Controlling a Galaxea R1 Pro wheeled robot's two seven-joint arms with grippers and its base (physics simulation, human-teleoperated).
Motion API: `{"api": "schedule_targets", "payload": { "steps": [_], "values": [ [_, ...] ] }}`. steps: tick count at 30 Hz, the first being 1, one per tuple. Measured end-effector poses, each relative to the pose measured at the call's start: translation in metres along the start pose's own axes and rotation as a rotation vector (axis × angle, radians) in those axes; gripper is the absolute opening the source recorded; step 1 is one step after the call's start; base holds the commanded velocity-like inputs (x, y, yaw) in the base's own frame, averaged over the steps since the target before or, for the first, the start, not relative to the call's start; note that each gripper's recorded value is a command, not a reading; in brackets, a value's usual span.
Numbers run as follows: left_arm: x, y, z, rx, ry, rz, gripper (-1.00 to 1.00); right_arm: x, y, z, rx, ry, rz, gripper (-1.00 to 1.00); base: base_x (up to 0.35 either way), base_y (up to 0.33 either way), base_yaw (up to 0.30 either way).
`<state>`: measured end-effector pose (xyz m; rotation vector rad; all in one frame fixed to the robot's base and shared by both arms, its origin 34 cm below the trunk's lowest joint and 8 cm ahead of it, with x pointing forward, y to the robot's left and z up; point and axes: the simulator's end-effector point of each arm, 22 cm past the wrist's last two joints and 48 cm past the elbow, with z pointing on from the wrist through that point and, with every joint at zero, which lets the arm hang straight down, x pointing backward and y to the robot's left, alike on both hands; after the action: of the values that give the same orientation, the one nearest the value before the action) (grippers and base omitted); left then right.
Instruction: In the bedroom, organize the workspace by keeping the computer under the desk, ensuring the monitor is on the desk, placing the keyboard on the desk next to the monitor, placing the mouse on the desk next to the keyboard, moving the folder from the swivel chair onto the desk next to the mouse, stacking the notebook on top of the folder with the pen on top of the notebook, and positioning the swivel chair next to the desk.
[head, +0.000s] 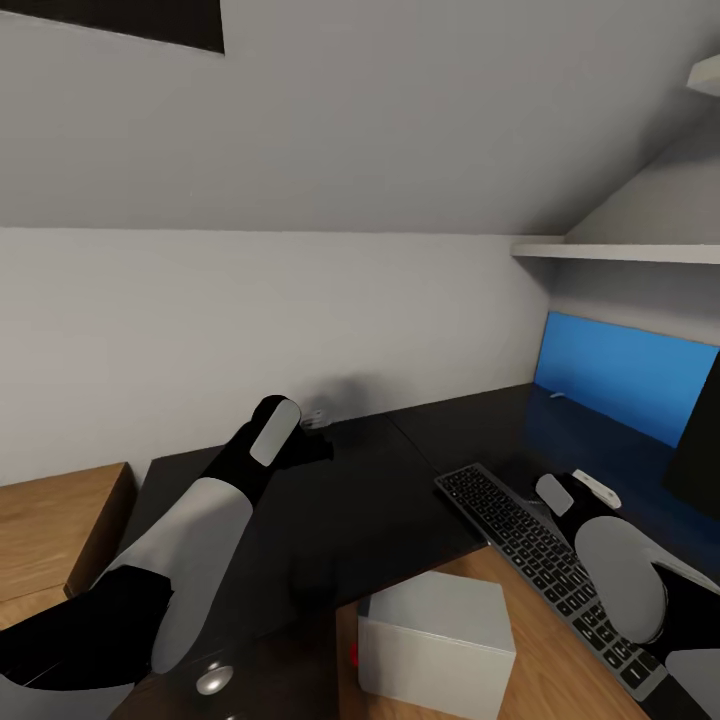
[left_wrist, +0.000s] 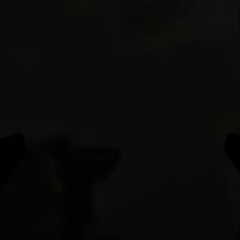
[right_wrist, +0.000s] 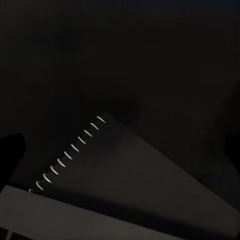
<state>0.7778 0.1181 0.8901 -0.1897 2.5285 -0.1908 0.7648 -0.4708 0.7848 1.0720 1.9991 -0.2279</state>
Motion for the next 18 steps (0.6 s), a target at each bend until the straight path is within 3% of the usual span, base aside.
{"api": "schedule_targets", "payload": {
  "steps": [9,13,18],
  "values": [
    [-0.003,0.002,-0.001,-0.011,-0.012,-0.004,1.0,0.018,0.001,-0.002,-0.003,0.098,-0.052,1.0,0.0,0.0,0.0],
    [-0.033,-0.005,-0.014,0.006,-0.138,-0.054,1.0,0.004,0.006,-0.005,-0.015,0.083,-0.049,1.0,0.0,0.0,0.0],
    [-0.052,-0.026,-0.04,0.051,-0.275,-0.033,1.0,0.0,0.008,-0.007,-0.02,0.083,-0.052,1.0,0.0,0.0,0.0]
  ]
}}
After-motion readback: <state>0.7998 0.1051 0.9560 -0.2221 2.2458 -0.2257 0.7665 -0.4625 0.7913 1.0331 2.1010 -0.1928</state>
